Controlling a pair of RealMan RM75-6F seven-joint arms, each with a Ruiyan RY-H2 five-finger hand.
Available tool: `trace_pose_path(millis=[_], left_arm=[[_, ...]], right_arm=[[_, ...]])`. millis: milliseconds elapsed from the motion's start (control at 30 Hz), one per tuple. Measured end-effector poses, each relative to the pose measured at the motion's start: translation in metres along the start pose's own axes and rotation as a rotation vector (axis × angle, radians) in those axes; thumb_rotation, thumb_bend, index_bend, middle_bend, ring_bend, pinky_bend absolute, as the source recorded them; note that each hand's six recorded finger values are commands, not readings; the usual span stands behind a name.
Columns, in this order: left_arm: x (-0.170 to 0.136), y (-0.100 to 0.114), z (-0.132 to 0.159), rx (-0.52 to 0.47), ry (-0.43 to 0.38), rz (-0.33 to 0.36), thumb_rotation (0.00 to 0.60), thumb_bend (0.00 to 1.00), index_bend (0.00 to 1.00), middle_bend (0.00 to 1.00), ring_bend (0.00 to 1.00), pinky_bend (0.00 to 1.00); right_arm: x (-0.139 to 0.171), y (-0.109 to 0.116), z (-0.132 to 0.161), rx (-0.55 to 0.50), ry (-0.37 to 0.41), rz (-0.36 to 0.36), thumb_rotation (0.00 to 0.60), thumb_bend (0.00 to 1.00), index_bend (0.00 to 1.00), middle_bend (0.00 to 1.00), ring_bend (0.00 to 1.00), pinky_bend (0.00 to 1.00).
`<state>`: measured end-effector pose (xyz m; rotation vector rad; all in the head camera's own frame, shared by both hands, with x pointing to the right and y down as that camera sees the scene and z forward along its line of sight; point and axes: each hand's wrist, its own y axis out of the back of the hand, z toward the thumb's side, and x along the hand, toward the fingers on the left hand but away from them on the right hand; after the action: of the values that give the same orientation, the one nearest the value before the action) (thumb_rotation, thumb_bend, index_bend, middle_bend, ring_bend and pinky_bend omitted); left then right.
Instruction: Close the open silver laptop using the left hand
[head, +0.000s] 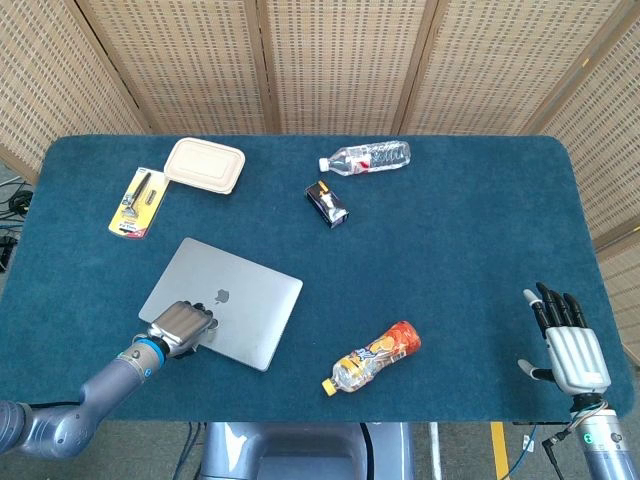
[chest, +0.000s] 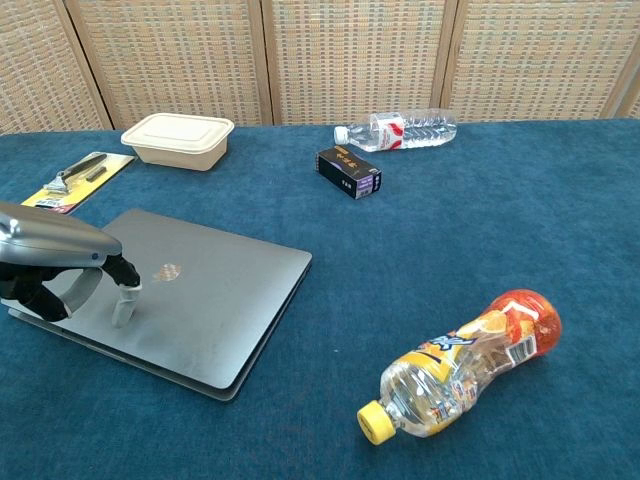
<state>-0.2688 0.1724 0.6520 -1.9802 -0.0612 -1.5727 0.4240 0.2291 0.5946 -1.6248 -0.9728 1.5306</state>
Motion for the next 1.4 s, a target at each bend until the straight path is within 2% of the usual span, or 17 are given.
trace_pose_path(millis=[333, 500, 567, 700, 767, 833, 933, 1000, 1100, 1233, 1400], left_arm=[[0.001, -0.001, -0.001, -0.007, 0.003, 0.003, 0.6, 1.0, 0.39, 0.28, 0.18, 0.25], [-0.002, 0.009, -0.004, -0.024, 0.011, 0.048, 0.6, 1.0, 0.39, 0.28, 0.18, 0.25], [-0.005, 0.015, -0.007, -0.029, 0.018, 0.083, 0.6, 0.95, 0.39, 0.28, 0.18, 0.25], [-0.012, 0.027, -0.013, -0.052, 0.039, 0.172, 0.6, 0.72, 0.39, 0.28, 0.18, 0.25], [-0.017, 0.032, -0.017, -0.078, 0.054, 0.231, 0.6, 0.63, 0.39, 0.26, 0.17, 0.25], [-0.023, 0.037, -0.022, -0.112, 0.071, 0.306, 0.6, 0.55, 0.33, 0.21, 0.14, 0.23], [-0.036, 0.037, -0.034, -0.168, 0.103, 0.43, 0.6, 0.45, 0.17, 0.1, 0.07, 0.16], [-0.046, 0.032, -0.043, -0.206, 0.127, 0.504, 0.6, 0.41, 0.08, 0.03, 0.02, 0.09], [-0.06, 0.016, -0.054, -0.284, 0.152, 0.593, 0.6, 0.37, 0.0, 0.0, 0.0, 0.01], [-0.072, -0.01, -0.065, -0.377, 0.184, 0.666, 0.6, 0.34, 0.0, 0.0, 0.0, 0.0], [-0.081, -0.036, -0.08, -0.358, 0.266, 0.725, 0.6, 0.27, 0.0, 0.0, 0.0, 0.0]], right_arm=[[0.0, 0.0, 0.0, 0.002, 0.001, 0.002, 0.6, 0.05, 0.0, 0.0, 0.0, 0.0], [0.0, 0.0, 0.0, 0.001, -0.001, -0.003, 0.6, 0.05, 0.0, 0.0, 0.0, 0.0], [0.0, 0.001, 0.0, 0.001, -0.002, -0.004, 0.6, 0.05, 0.0, 0.0, 0.0, 0.0], [0.0, 0.001, -0.001, -0.001, -0.003, -0.007, 0.6, 0.05, 0.0, 0.0, 0.0, 0.0], [0.0, 0.002, -0.001, -0.001, -0.003, -0.007, 0.6, 0.05, 0.0, 0.0, 0.0, 0.0], [0.0, 0.001, -0.001, -0.001, -0.003, -0.007, 0.6, 0.05, 0.0, 0.0, 0.0, 0.0], [0.001, 0.001, 0.001, 0.004, 0.0, -0.009, 0.6, 0.05, 0.0, 0.0, 0.0, 0.0], [0.001, 0.001, 0.001, 0.006, 0.0, -0.011, 0.6, 0.05, 0.0, 0.0, 0.0, 0.0], [0.001, 0.001, 0.001, 0.008, -0.002, -0.013, 0.6, 0.05, 0.0, 0.0, 0.0, 0.0], [0.001, 0.001, 0.002, 0.014, -0.001, -0.015, 0.6, 0.05, 0.0, 0.0, 0.0, 0.0], [0.001, 0.0, 0.003, 0.023, 0.001, -0.019, 0.6, 0.05, 0.0, 0.0, 0.0, 0.0]])
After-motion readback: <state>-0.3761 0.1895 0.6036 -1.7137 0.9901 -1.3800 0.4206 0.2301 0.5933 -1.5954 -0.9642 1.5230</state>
